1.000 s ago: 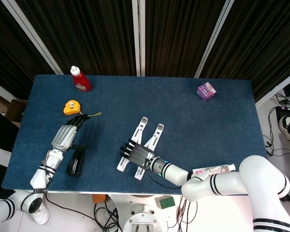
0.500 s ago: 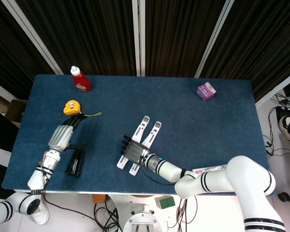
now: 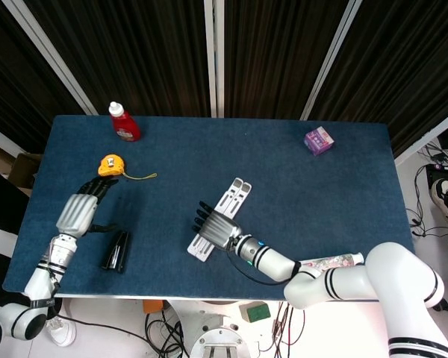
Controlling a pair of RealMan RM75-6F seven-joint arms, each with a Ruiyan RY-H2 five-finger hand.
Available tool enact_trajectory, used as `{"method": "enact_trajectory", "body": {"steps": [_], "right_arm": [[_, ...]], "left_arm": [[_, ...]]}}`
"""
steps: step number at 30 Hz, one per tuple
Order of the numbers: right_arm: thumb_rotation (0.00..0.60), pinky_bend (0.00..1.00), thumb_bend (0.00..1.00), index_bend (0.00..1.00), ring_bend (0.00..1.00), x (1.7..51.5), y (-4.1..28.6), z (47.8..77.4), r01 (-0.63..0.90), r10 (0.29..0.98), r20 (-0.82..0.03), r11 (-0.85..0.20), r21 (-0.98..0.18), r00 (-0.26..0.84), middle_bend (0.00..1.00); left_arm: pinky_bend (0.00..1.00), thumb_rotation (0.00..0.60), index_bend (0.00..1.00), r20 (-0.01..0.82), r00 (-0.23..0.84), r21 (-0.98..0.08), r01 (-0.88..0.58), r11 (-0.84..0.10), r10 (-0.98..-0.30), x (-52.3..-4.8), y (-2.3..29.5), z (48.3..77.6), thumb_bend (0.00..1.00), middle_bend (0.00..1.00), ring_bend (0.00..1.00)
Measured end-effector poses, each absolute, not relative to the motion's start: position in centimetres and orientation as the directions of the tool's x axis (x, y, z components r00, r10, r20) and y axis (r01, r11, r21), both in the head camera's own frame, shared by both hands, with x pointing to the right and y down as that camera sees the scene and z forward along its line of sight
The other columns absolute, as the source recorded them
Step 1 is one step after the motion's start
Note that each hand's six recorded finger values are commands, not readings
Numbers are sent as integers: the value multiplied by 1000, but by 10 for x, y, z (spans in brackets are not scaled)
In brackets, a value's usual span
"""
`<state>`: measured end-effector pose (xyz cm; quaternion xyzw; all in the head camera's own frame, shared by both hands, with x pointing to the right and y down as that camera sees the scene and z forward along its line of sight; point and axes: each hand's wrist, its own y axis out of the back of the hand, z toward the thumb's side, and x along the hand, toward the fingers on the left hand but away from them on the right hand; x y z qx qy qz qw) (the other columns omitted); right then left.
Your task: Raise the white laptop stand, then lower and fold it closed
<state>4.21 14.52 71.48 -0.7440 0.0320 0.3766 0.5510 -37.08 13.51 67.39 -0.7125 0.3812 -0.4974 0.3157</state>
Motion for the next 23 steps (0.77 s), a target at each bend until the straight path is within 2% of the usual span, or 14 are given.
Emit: {"method": "enact_trajectory", "body": {"steps": [3, 6, 10, 13, 17, 23], "right_arm": [[600, 0, 81, 0, 0, 64, 138, 702, -411, 441, -568, -404, -817, 695, 4], [600, 0, 82, 0, 0, 100, 127, 685, -337, 550, -517, -399, -853, 656, 21], [600, 0, 114, 0, 0, 176, 116, 654, -214, 722, -421, -366, -906, 549, 43], [600, 0, 140, 0, 0, 240, 121, 630, -111, 826, -352, -339, -934, 440, 50], [600, 0, 144, 0, 0, 319, 147, 602, 20, 913, -289, -308, -951, 289, 50], [600, 0, 151, 0, 0, 408, 198, 576, 136, 956, -273, -287, -948, 111, 49]], "left_arm": [[153, 600, 118, 449, 179, -862, -171, -478, -875, -387, 136, 662, 28, 65, 61], [153, 600, 118, 426, 133, -889, -125, -441, -895, -407, 140, 647, 28, 65, 61], [151, 600, 118, 391, 77, -916, -69, -396, -917, -430, 151, 629, 28, 65, 61], [151, 600, 118, 362, 39, -930, -49, -364, -931, -445, 161, 616, 28, 66, 61], [150, 600, 118, 337, 0, -941, -29, -337, -942, -459, 179, 603, 28, 71, 60], [140, 600, 118, 328, -15, -945, -11, -328, -944, -462, 213, 587, 28, 71, 61]]}}
